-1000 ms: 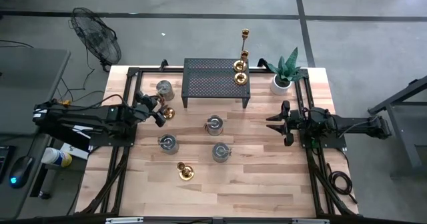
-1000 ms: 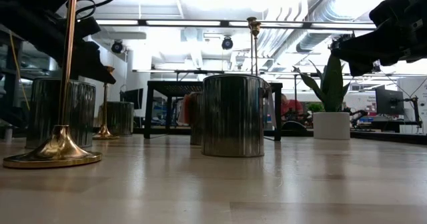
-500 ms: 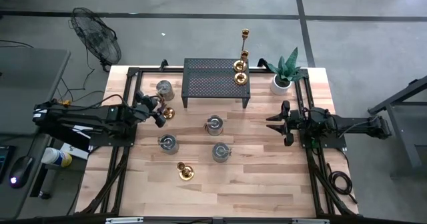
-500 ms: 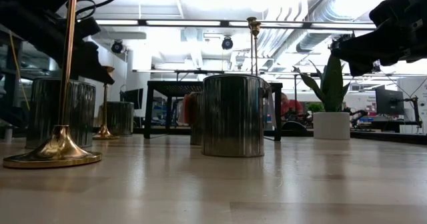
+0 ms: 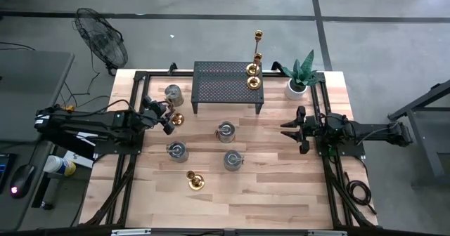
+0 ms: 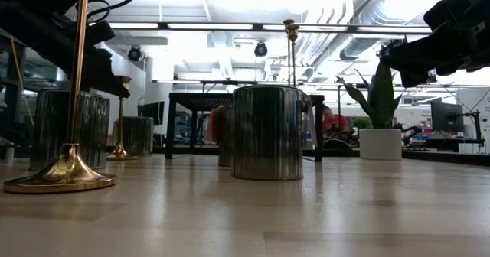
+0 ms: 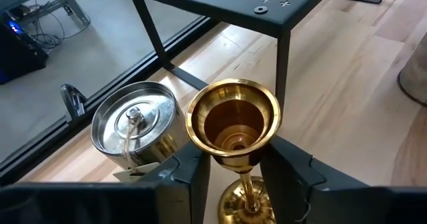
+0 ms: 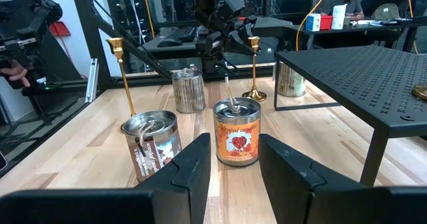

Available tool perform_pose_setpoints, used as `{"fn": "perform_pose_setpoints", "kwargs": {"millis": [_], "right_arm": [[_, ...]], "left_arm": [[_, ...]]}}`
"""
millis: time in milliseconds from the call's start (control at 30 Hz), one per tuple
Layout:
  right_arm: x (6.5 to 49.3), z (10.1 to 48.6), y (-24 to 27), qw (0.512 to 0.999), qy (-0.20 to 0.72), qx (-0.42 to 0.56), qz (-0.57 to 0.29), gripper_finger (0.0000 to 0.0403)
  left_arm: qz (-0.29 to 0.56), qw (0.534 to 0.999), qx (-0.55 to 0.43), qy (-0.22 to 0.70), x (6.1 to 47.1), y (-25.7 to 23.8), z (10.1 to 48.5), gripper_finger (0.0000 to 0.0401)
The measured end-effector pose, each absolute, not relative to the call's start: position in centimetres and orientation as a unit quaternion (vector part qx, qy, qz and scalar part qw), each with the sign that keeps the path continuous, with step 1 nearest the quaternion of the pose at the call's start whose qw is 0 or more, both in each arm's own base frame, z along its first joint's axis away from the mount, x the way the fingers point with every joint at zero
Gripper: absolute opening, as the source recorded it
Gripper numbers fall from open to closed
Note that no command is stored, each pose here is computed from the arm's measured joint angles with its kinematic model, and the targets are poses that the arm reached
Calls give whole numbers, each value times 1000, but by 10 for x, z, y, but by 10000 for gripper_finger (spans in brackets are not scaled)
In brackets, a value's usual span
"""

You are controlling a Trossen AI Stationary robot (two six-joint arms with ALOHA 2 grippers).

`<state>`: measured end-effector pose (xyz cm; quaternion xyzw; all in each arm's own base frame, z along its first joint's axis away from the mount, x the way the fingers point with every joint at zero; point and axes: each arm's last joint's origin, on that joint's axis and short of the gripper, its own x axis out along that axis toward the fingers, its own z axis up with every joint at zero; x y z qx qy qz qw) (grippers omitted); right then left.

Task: Pick & Place candle stick holders
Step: Put the gold candle holder on the shelf

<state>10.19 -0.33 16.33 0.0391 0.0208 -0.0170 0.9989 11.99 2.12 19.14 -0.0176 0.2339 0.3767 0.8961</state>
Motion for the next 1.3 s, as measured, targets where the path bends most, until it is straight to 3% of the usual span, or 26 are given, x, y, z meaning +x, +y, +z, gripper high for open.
{"fn": "perform_pose_setpoints", "kwargs": {"millis": [200,567,933,1300], "right_arm": [[102,163,-3,999,21,39,-17,117],[102,163,-3,999,21,39,-17,117],[102,163,-3,999,21,39,-17,117],[102,163,-3,999,21,39,-17,117]], "left_arm": [[377,897,-20,231,118,21,192,140],[377,901,-29,211,109,21,199,234],[375,906,-31,192,111,21,208,237],[375,900,-86,203,110,20,185,237]]}}
